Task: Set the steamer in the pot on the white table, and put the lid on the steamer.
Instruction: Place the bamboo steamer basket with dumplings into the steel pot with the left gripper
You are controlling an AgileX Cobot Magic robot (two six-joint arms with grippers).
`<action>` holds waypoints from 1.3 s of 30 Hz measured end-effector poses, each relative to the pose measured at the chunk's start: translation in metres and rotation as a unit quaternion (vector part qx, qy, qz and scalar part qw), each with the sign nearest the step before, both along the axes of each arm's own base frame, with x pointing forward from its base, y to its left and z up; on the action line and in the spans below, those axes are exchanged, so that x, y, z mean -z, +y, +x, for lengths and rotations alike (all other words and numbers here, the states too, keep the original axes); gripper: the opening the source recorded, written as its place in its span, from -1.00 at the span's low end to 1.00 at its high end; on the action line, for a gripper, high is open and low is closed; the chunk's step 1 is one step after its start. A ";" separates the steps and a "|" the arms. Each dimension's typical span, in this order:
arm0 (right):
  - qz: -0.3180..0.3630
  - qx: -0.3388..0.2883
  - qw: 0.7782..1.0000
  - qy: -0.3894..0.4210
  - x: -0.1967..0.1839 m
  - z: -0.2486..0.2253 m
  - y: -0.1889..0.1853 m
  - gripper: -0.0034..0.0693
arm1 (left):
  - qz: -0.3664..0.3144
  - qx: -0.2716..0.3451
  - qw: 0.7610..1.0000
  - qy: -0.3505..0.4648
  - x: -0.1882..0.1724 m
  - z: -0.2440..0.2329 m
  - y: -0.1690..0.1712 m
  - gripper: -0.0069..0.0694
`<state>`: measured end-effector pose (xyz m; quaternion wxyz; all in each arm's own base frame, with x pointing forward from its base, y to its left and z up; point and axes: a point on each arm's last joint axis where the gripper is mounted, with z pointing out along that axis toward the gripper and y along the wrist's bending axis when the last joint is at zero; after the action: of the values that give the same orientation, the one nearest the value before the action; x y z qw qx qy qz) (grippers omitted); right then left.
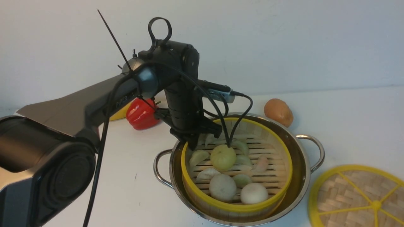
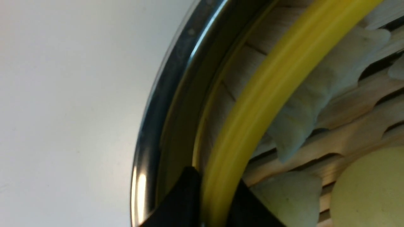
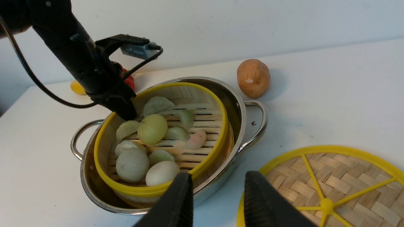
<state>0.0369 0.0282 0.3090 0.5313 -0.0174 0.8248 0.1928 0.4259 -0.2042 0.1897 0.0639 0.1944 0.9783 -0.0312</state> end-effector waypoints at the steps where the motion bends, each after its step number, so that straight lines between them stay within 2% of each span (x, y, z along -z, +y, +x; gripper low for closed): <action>1: 0.000 0.000 1.000 0.000 0.000 0.000 0.000 -0.23 | -0.001 0.008 1.000 -0.001 -0.001 0.000 0.000 -0.54; 12: 0.000 0.000 1.000 0.000 0.000 0.000 0.000 -0.23 | -0.004 0.032 0.999 -0.004 -0.002 0.000 -0.001 0.10; 19: 0.000 0.000 1.000 0.000 0.000 0.000 0.000 -0.23 | -0.005 0.033 0.999 -0.014 -0.011 0.002 -0.002 0.22; 24: 0.000 0.000 1.000 0.000 0.000 0.000 0.000 -0.23 | 0.007 0.039 0.996 -0.074 -0.040 0.012 0.000 0.22; 32: -0.001 0.000 1.000 0.000 0.000 0.000 0.000 -0.23 | -0.019 0.035 0.981 -0.188 -0.142 -0.011 0.015 0.20; 34: -0.001 0.000 1.000 0.000 0.000 0.000 0.000 -0.23 | -0.029 0.033 0.972 -0.232 -0.182 -0.029 0.025 0.10; 35: -0.001 0.000 1.000 0.000 0.000 0.000 0.000 -0.23 | -0.031 0.032 0.971 -0.235 -0.186 -0.032 0.026 0.09; 36: -0.001 0.000 1.000 0.000 0.000 0.000 0.000 -0.23 | -0.030 0.031 0.964 -0.263 -0.210 -0.047 0.036 -0.03; 39: -0.001 0.000 1.000 0.000 0.000 0.000 0.000 -0.23 | -0.003 0.024 0.950 -0.312 -0.250 -0.087 0.063 -0.40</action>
<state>0.0369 0.0281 0.3090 0.5314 -0.0175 0.8248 0.1922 0.3385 -0.1411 0.4401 0.3659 0.2174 0.9045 0.0266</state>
